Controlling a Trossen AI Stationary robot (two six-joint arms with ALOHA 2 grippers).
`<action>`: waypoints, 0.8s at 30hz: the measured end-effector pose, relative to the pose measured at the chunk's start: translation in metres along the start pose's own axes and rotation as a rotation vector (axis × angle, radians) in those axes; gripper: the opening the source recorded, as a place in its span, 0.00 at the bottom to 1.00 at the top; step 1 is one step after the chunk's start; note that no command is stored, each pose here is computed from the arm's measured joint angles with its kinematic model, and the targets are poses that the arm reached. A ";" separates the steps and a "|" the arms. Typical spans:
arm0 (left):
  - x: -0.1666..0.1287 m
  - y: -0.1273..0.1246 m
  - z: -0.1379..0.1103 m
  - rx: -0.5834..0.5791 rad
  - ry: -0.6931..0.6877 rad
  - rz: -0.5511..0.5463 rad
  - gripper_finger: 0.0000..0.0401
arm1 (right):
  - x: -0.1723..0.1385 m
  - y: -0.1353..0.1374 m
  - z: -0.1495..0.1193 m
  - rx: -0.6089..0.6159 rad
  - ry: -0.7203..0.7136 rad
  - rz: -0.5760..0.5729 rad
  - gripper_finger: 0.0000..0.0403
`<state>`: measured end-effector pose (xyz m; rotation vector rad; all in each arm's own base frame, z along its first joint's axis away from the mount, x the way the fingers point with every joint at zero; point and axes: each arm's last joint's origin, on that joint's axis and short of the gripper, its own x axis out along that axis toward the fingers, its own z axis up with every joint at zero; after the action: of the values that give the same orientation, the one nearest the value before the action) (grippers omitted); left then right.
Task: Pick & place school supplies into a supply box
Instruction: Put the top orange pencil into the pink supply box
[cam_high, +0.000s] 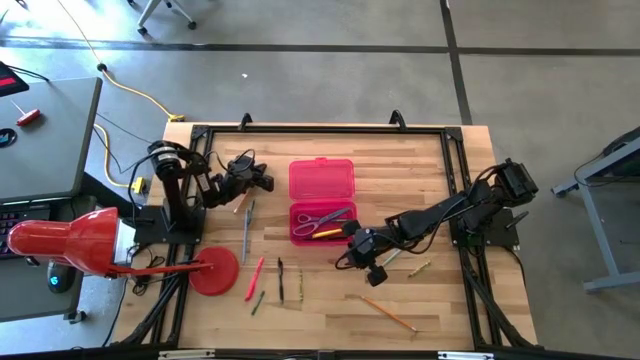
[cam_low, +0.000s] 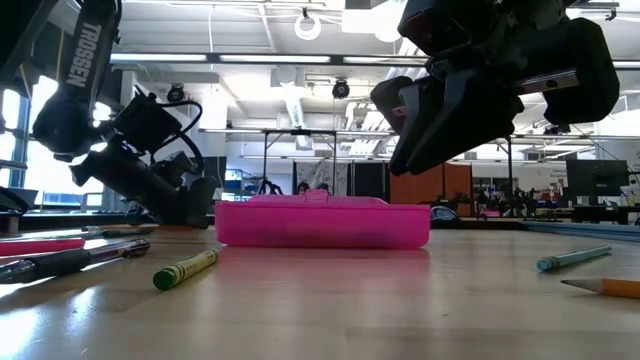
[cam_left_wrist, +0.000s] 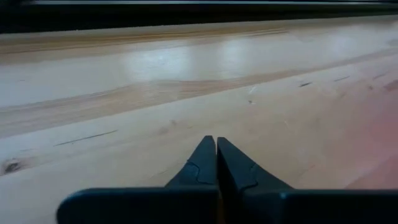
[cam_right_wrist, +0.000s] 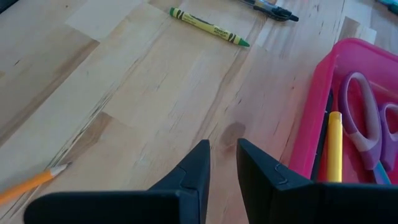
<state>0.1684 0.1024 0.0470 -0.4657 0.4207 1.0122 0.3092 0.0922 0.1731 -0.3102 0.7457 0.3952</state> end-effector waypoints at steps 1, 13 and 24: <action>0.000 0.000 0.000 0.006 0.000 -0.001 0.07 | 0.000 0.000 0.000 0.000 0.000 0.000 0.14; 0.009 -0.016 0.014 0.005 -0.063 -0.137 0.02 | 0.000 0.000 0.002 0.015 -0.015 -0.003 0.14; 0.011 -0.019 0.017 0.005 -0.074 -0.153 0.02 | 0.000 -0.001 0.002 0.015 -0.025 -0.006 0.14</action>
<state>0.1921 0.1110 0.0586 -0.4478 0.3169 0.8769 0.3109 0.0927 0.1749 -0.2930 0.7230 0.3876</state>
